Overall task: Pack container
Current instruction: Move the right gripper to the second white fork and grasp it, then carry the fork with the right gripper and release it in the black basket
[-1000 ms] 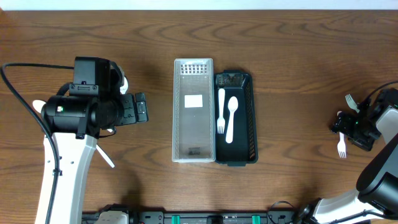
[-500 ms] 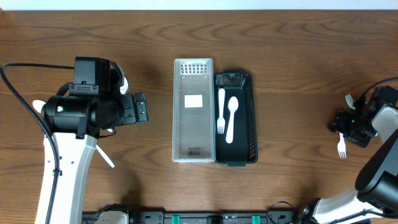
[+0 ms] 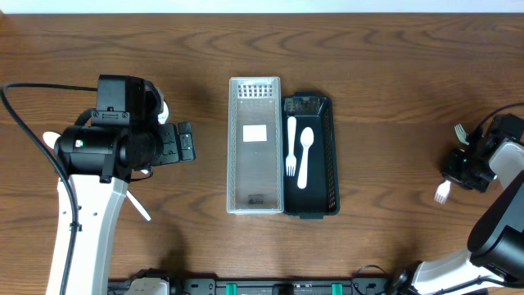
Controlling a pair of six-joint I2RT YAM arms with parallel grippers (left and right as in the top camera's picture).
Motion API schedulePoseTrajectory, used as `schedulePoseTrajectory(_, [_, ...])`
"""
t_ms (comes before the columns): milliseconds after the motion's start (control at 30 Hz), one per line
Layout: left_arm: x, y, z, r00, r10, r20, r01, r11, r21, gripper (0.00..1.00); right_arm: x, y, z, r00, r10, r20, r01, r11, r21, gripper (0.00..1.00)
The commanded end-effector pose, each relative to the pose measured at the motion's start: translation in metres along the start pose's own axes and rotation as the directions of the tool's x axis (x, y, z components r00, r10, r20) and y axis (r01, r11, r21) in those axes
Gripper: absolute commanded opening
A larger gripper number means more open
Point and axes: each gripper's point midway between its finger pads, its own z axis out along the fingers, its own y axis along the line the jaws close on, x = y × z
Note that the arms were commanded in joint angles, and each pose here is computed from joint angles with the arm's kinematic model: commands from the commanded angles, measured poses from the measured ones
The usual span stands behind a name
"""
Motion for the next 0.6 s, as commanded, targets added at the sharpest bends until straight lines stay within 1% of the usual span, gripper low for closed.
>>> schedulePoseTrajectory(0, [-0.005, 0.001, -0.006, 1.000, 0.009, 0.026, -0.009, 1.000, -0.004, 0.98, 0.016, 0.007, 0.010, 0.999, -0.001, -0.051, 0.000, 1.000, -0.024, 0.16])
schedulePoseTrajectory(233, [-0.005, 0.001, -0.006, 1.000, 0.009, 0.026, -0.009, 1.000, -0.004, 0.98, 0.015, 0.011, 0.010, 0.999, -0.001, -0.047, -0.001, 0.999, -0.040, 0.16])
schedulePoseTrajectory(300, [-0.005, 0.001, -0.006, 1.000, 0.009, 0.027, -0.009, 1.000, -0.004, 0.98, 0.014, 0.014, 0.009, 0.999, 0.004, -0.045, -0.006, 0.999, -0.041, 0.14])
schedulePoseTrajectory(333, [-0.005, 0.001, -0.006, 1.000, 0.009, 0.027, -0.009, 1.000, -0.004, 0.98, 0.012, 0.017, 0.007, 0.999, -0.003, -0.042, 0.001, 0.999, -0.047, 0.11])
schedulePoseTrajectory(367, [-0.005, 0.001, -0.006, 1.000, 0.009, 0.027, -0.009, 1.000, -0.004, 0.98, 0.010, 0.023, 0.003, 0.999, -0.012, -0.037, 0.010, 0.998, -0.057, 0.11])
schedulePoseTrajectory(500, [-0.005, 0.001, -0.006, 1.000, 0.009, 0.027, -0.009, 1.000, -0.004, 0.98, -0.007, 0.052, -0.028, 0.998, -0.067, 0.008, 0.067, 0.995, -0.074, 0.10])
schedulePoseTrajectory(567, [-0.005, 0.001, -0.006, 1.000, 0.009, 0.027, -0.009, 1.000, -0.004, 0.98, -0.018, 0.076, -0.055, 0.991, -0.121, 0.058, 0.125, 0.988, -0.086, 0.10])
